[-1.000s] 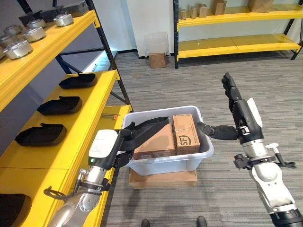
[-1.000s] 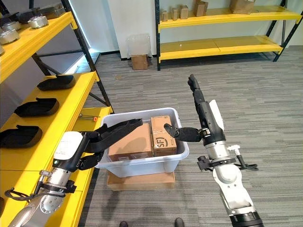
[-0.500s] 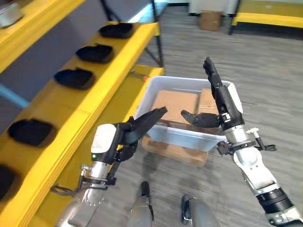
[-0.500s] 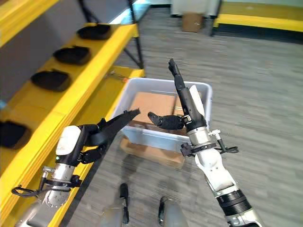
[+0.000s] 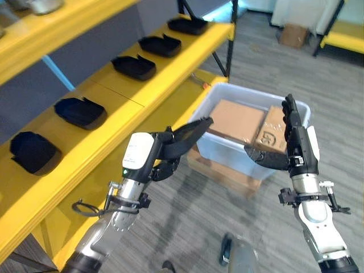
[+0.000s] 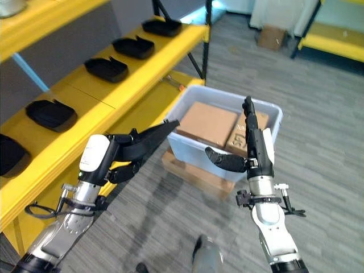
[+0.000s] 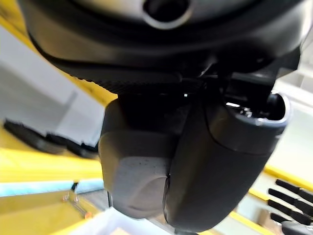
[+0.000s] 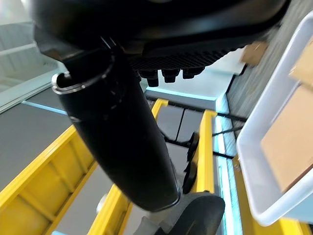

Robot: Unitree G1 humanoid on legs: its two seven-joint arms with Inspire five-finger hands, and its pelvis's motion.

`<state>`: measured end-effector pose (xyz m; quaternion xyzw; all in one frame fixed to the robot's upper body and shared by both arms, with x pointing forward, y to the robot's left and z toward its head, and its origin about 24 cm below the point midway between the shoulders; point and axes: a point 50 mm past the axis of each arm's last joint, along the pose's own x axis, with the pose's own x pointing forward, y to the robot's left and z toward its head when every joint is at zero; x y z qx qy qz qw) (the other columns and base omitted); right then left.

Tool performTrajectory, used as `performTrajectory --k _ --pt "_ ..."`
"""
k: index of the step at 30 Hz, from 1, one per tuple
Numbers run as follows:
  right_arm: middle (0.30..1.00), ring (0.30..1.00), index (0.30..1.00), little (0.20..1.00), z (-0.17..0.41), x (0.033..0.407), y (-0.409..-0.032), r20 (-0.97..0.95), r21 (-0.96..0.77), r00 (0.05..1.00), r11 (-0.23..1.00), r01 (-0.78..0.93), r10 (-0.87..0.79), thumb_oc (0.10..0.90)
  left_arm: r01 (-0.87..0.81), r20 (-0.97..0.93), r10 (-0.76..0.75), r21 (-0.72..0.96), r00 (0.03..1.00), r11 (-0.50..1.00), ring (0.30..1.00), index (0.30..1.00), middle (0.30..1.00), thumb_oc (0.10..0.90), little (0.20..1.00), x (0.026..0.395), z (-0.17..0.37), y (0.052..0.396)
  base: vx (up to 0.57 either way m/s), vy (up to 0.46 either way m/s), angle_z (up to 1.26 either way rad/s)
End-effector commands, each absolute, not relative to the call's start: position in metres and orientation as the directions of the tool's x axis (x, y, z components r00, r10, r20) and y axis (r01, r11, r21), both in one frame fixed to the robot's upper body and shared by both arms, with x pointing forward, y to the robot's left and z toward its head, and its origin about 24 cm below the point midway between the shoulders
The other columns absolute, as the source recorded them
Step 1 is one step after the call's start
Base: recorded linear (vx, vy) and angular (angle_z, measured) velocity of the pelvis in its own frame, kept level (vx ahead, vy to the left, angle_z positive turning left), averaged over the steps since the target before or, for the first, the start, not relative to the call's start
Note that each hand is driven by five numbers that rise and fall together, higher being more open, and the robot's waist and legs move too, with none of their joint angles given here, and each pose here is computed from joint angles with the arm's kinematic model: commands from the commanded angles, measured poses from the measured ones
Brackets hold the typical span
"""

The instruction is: Move parts from the plastic box to the shelf.

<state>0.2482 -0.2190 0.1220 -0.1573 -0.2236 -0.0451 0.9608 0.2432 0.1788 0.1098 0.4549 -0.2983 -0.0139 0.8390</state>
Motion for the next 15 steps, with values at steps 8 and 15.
performTrajectory --k 8,15 --pt "1.000 1.000 1.000 1.000 0.160 0.249 -0.196 0.633 -0.222 0.772 0.968 0.115 0.054 0.900 -0.488 0.732 -0.224 0.618 0.644 0.617 0.300 0.300 0.300 0.400 0.300 0.230 0.162 0.192 -0.02 0.081 0.15" --pt "1.000 1.000 1.000 1.000 0.152 0.253 -0.192 0.603 -0.212 0.796 0.972 0.097 0.053 0.900 -0.501 0.717 -0.191 0.627 0.670 0.597 0.300 0.300 0.300 0.400 0.300 0.225 0.155 0.201 -0.01 0.057 0.14"
